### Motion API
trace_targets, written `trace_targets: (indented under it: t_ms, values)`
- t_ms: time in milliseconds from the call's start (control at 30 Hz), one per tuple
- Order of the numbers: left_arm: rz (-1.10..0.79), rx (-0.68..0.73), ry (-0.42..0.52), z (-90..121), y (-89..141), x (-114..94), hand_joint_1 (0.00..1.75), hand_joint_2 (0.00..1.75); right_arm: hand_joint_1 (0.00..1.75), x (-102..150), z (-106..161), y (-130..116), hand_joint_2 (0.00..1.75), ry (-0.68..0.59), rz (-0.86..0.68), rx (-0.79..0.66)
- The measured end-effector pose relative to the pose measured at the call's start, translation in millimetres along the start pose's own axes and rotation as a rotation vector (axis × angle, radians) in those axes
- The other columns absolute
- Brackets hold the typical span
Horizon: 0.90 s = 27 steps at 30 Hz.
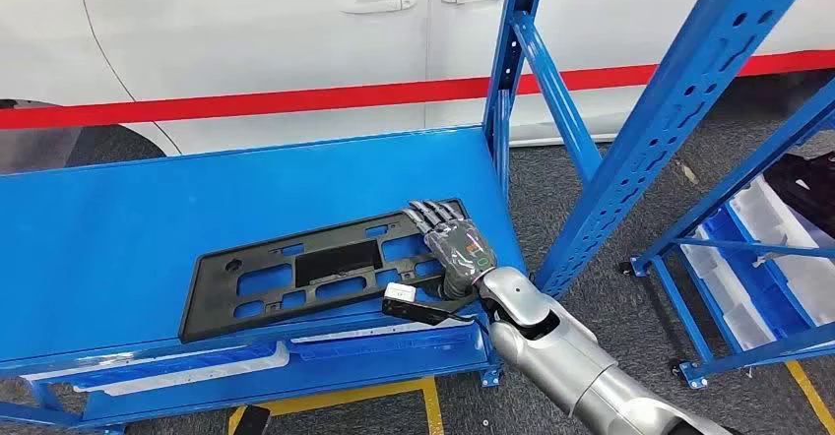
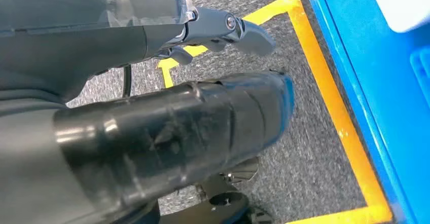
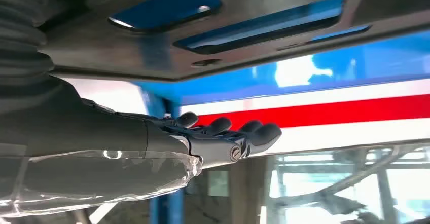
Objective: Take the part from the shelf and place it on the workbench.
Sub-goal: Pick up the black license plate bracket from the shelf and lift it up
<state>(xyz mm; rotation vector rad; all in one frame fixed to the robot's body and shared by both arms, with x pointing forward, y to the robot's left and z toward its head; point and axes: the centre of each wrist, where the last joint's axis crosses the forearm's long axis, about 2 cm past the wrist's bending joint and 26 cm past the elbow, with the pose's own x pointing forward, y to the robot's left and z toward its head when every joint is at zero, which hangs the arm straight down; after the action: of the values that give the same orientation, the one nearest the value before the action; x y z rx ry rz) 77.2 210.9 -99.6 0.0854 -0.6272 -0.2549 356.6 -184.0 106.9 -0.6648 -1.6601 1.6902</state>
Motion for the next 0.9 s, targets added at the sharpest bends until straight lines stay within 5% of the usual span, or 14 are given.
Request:
trace_targets:
  t_ms: [800, 900]
  values:
    - [0.000, -0.001, 0.001, 0.4, -0.4, -0.6, 0.00, 0.00, 0.03, 3.6, 4.9, 8.8, 1.75, 0.027, -0.031, 0.004]
    - [0.000, -0.001, 0.001, 0.1, -0.3, 0.0, 0.00, 0.00, 1.21, 2.6, 4.9, 8.0, 1.75, 0.031, -0.002, 0.003]
